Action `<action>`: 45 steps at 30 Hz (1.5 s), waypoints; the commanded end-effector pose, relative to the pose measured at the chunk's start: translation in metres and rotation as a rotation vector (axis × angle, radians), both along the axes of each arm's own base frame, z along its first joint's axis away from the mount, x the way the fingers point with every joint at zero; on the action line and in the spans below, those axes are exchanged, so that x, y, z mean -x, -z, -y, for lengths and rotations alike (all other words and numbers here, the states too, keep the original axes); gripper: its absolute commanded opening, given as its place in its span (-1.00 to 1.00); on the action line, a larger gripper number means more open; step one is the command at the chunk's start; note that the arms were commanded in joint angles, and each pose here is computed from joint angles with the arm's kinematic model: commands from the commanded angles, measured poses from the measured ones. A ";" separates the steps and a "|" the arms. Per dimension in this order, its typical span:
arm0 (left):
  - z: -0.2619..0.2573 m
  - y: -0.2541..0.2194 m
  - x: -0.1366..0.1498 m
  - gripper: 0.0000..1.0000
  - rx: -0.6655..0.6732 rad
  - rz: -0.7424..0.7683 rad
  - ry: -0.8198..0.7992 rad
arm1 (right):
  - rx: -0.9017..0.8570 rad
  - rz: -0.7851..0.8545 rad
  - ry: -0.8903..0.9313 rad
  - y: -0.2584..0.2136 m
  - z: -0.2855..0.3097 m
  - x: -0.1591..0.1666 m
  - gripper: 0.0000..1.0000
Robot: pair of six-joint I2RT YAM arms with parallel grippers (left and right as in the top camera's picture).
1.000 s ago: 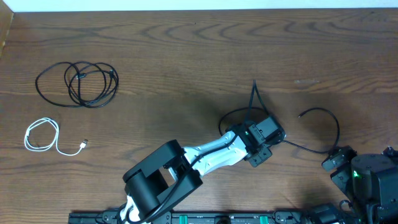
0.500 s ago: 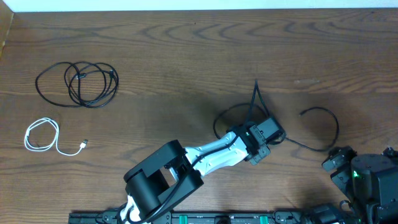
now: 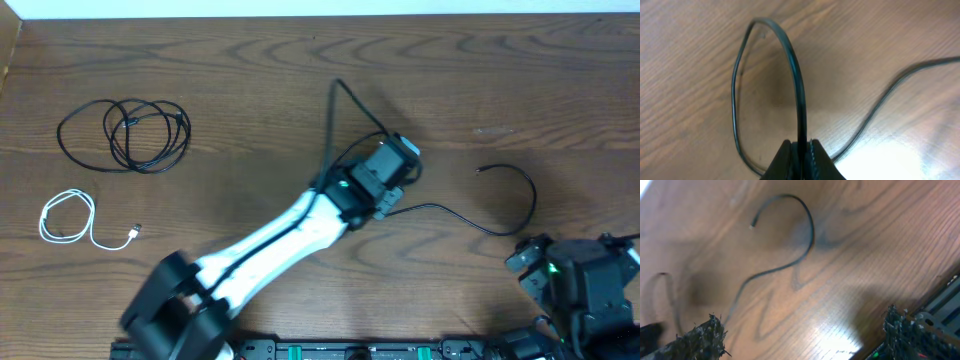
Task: Untangle cables
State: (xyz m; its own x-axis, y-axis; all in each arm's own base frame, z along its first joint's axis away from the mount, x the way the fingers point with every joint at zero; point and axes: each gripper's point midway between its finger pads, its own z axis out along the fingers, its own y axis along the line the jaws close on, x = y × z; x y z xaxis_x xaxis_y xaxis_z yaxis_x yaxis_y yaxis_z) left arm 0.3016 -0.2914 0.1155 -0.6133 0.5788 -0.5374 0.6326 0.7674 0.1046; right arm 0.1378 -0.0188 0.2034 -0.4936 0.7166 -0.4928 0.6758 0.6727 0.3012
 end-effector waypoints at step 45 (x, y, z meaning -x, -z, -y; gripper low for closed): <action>-0.036 -0.067 0.039 -0.85 0.053 0.000 0.093 | -0.142 -0.095 0.241 0.175 0.029 -0.202 0.33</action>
State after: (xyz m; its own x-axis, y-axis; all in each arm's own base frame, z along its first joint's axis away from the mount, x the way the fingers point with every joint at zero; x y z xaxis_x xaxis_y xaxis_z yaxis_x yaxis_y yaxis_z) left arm 0.2612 -0.2596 0.1804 -0.5353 0.6286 -0.5642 0.7265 0.6834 0.0721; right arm 0.3289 -0.0536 0.0348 -0.3469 0.8655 -0.3614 0.8484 0.4538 0.2726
